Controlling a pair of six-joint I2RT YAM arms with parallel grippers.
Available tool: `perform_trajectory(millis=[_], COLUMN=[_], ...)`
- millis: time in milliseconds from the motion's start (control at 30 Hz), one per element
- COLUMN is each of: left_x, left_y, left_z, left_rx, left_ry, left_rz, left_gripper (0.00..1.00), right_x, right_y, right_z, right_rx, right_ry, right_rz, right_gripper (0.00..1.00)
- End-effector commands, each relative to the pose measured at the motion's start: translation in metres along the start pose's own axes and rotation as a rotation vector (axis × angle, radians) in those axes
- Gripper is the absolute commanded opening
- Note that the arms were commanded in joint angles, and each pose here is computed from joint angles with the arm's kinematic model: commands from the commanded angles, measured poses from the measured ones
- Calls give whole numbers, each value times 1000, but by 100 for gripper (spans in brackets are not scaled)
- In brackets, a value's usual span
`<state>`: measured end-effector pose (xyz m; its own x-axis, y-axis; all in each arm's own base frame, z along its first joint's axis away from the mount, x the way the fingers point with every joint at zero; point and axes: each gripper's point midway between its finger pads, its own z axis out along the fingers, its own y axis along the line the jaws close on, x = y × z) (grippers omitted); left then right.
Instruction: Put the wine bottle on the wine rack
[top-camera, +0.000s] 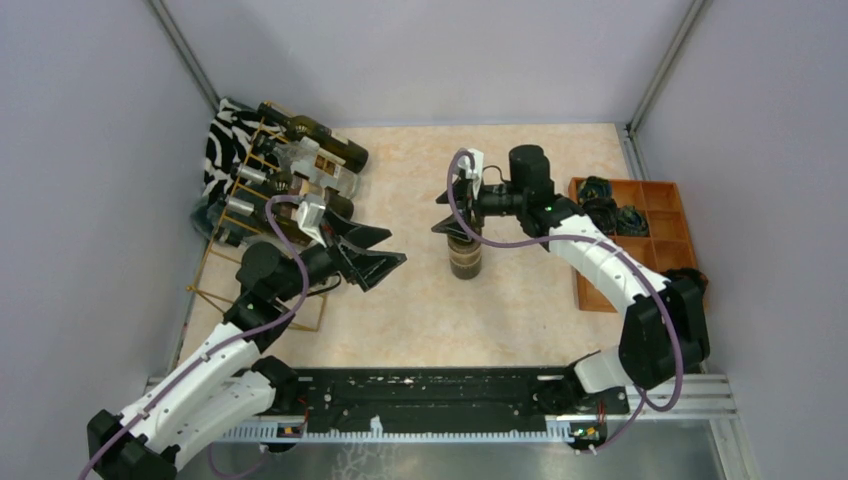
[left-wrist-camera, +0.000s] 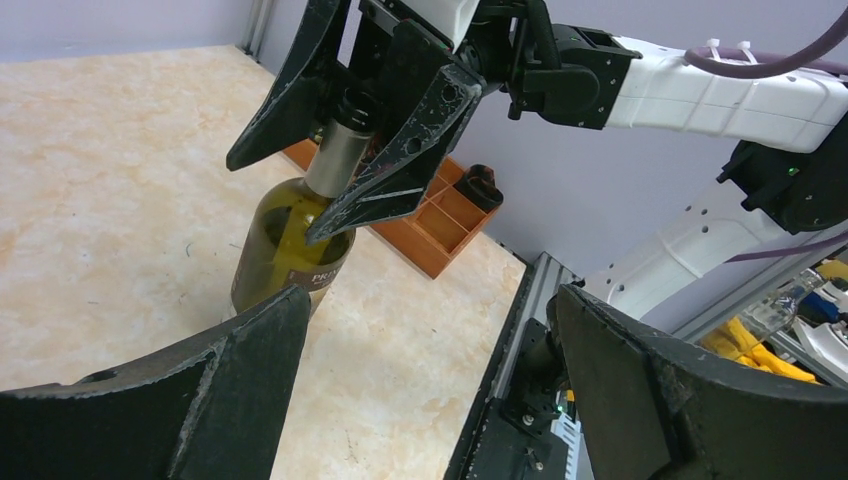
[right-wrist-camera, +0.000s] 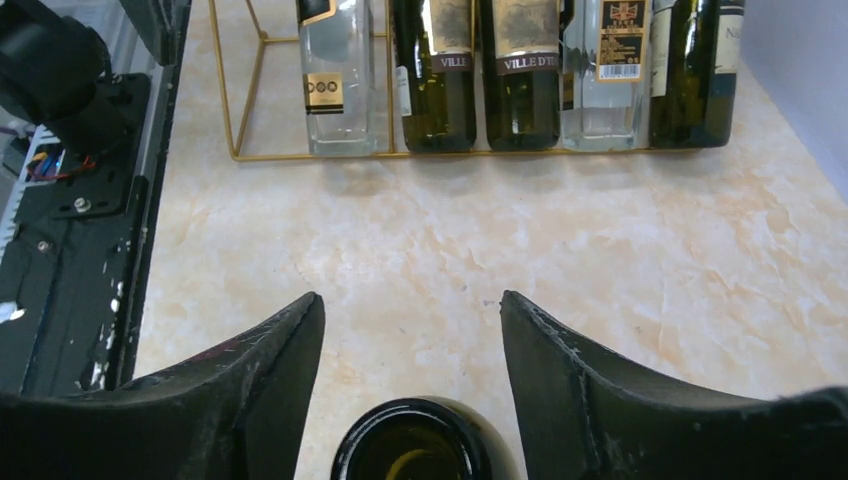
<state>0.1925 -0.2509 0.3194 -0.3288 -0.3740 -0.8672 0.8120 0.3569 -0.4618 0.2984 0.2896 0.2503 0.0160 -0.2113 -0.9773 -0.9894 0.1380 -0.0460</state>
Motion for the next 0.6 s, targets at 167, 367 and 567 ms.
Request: perform_trajectory(millis=[167,367,567], left_x=[-24,-27,-25], left_y=[-27,-27,-24], left_z=[9,16,30], left_rx=[105,103,69], left_ry=[-37,-13,46], left_rz=[-4,-26,-8], left_gripper=[99,99,99], right_x=[-11,-18,-20], right_y=[0,7,16], right_z=[-31,-52,-84], right_rx=[60,38,57], right_ry=[-10,15,75], right_rz=[-24,-49,-83], right_gripper=[87,98,98])
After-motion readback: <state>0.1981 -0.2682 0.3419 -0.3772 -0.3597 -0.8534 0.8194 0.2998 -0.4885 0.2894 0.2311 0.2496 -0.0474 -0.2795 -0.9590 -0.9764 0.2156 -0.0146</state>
